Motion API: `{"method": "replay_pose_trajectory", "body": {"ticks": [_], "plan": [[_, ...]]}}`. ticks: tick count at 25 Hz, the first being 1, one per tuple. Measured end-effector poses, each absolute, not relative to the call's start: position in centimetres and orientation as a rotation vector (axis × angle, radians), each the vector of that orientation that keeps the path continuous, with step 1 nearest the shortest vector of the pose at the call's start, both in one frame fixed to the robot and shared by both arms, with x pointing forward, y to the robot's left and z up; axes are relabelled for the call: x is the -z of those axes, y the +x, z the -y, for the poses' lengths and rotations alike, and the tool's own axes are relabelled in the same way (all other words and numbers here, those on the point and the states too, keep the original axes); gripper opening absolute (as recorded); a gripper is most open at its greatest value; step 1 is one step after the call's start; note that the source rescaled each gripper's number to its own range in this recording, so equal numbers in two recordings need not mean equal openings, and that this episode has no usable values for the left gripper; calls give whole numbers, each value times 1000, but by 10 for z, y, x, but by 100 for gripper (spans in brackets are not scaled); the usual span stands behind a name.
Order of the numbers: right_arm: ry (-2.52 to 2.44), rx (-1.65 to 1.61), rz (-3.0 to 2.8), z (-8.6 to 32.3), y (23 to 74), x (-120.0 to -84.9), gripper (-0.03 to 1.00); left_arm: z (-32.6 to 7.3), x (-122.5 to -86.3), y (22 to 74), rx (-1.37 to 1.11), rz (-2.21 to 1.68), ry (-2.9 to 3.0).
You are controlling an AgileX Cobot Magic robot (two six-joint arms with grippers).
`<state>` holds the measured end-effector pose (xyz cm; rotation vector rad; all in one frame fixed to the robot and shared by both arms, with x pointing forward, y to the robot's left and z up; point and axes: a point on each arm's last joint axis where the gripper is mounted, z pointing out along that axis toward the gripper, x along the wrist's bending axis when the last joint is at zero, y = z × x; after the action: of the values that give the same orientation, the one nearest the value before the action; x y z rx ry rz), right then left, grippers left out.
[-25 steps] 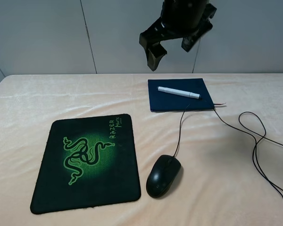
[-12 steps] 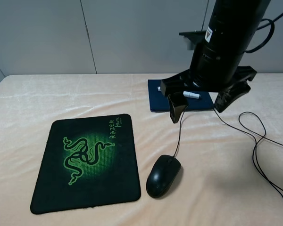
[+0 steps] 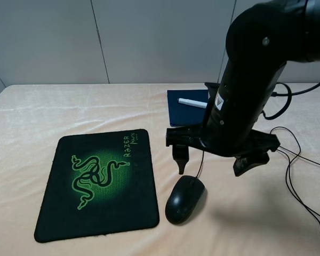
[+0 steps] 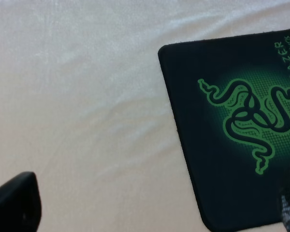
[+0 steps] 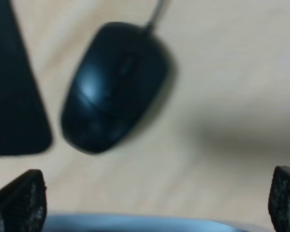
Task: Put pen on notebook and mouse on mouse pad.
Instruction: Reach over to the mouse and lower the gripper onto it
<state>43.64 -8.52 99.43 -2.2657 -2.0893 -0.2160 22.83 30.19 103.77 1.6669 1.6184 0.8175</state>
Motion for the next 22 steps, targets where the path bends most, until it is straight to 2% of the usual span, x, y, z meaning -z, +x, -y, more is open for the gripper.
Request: {"method": "replay_pose_trajectory", "body": {"ticks": [7, 22], "plan": [[-2358, 378, 1965, 76, 428, -976, 100, -302, -1038, 228, -818, -1618, 1667], [-2393, 176, 2010, 63, 440, -908, 100, -302, -1038, 228, -818, -1618, 1667]]}}
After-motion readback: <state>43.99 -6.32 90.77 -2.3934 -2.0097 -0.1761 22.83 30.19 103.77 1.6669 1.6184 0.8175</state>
